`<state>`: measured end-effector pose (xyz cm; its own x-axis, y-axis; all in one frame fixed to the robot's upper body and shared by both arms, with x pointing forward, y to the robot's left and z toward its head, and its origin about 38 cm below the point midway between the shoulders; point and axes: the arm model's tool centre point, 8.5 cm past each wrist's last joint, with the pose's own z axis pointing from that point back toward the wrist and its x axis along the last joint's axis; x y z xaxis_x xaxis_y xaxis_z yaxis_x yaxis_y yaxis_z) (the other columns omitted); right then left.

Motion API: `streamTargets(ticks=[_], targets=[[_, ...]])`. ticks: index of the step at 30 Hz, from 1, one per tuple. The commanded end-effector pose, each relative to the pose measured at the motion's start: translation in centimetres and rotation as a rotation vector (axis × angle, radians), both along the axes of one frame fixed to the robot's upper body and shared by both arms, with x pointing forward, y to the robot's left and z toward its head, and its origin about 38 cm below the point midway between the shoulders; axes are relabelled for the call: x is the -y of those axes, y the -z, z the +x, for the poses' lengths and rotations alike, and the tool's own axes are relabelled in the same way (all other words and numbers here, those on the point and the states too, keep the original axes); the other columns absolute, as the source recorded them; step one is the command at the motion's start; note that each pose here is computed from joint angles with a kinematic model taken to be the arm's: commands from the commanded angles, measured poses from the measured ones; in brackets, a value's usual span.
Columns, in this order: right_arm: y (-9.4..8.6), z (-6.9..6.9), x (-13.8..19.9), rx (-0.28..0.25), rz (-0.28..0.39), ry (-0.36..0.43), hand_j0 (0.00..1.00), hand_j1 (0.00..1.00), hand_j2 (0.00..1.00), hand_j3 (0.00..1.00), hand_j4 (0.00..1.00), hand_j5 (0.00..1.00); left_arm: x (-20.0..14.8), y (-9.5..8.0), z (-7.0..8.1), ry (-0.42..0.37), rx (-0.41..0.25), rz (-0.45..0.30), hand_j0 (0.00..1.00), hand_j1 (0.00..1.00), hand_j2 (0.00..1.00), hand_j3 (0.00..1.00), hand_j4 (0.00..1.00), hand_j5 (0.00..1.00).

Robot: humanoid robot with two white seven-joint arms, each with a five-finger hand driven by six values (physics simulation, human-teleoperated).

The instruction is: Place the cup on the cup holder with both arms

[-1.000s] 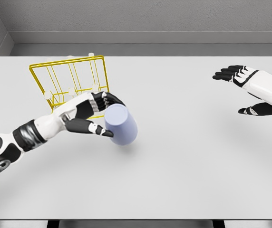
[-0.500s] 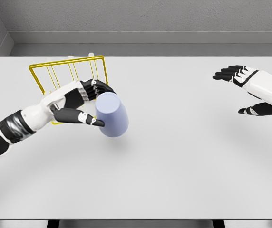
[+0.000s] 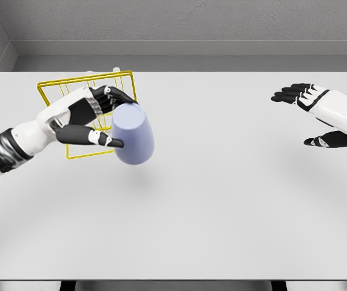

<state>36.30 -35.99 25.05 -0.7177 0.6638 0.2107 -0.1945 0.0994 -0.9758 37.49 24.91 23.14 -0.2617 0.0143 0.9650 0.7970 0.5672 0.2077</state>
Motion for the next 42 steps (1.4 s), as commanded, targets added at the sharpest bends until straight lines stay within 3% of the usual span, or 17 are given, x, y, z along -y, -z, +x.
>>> streamTargets(ticks=[1,23,42], targets=[[-0.1,0.0,0.0,-0.001,0.007,0.001,1.00,1.00,1.00,1.00,1.00,1.00,-0.1,-0.1,0.0,-0.004,-0.002,-0.009,0.62,0.62,0.62,0.62,0.62,0.62],[0.0,0.0,0.0,-0.002,0.008,0.000,1.00,1.00,1.00,1.00,1.00,1.00,-2.1,-2.4,1.1,-0.064,0.037,-0.053,0.62,0.62,0.62,0.62,0.62,0.62],[0.0,0.0,0.1,-0.003,0.007,0.002,1.00,1.00,1.00,1.00,1.00,1.00,-3.1,-2.8,2.0,-0.103,0.038,-0.069,0.63,0.63,0.63,0.63,0.63,0.63]])
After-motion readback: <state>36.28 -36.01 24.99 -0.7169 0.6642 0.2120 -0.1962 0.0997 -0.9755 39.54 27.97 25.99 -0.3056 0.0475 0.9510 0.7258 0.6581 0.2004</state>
